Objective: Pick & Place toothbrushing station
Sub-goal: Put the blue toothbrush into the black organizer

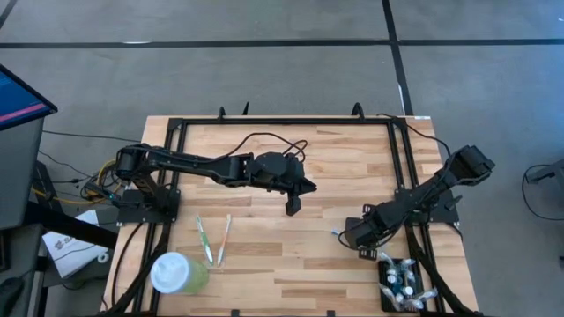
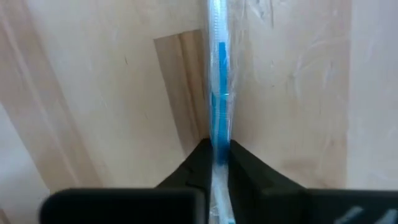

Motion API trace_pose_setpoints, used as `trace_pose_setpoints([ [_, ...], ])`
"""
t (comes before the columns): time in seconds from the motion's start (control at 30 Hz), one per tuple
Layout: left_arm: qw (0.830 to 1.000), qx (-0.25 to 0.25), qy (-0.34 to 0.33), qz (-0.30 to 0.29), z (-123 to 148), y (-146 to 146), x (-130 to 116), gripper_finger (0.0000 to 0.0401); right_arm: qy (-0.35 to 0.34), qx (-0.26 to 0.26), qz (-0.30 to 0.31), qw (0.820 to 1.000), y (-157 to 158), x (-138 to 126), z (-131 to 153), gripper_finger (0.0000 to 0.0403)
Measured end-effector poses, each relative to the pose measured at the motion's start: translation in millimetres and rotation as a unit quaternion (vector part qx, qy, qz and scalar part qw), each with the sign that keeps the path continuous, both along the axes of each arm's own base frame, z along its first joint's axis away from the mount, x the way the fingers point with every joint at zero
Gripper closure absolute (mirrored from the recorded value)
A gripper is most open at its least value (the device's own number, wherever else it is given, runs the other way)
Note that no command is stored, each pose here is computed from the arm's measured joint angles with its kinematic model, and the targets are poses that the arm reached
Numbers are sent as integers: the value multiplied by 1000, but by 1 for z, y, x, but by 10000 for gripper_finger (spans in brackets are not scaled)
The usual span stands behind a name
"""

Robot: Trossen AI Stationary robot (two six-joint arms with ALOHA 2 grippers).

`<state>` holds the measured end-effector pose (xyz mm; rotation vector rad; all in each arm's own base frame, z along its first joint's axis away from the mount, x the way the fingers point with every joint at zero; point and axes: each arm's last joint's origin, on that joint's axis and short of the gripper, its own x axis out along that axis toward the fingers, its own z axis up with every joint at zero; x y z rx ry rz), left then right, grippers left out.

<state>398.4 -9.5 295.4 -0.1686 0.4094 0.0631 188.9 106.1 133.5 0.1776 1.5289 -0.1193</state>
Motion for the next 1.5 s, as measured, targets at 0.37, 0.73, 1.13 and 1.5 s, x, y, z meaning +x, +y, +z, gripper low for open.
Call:
trace_pose_setpoints([
  [0.37,1000,0,3,0,0,0,0,366,42,10,-4,999,-5,1,7,396],
  [0.73,996,8,85,13,-15,1,-8,366,28,23,-6,999,-13,29,47,398],
  [1.13,994,-16,108,-32,-18,-2,-10,330,-21,26,-19,999,-33,59,96,398],
  [1.5,991,17,107,-72,-18,-7,-11,239,-70,25,-37,997,-55,76,131,396],
])
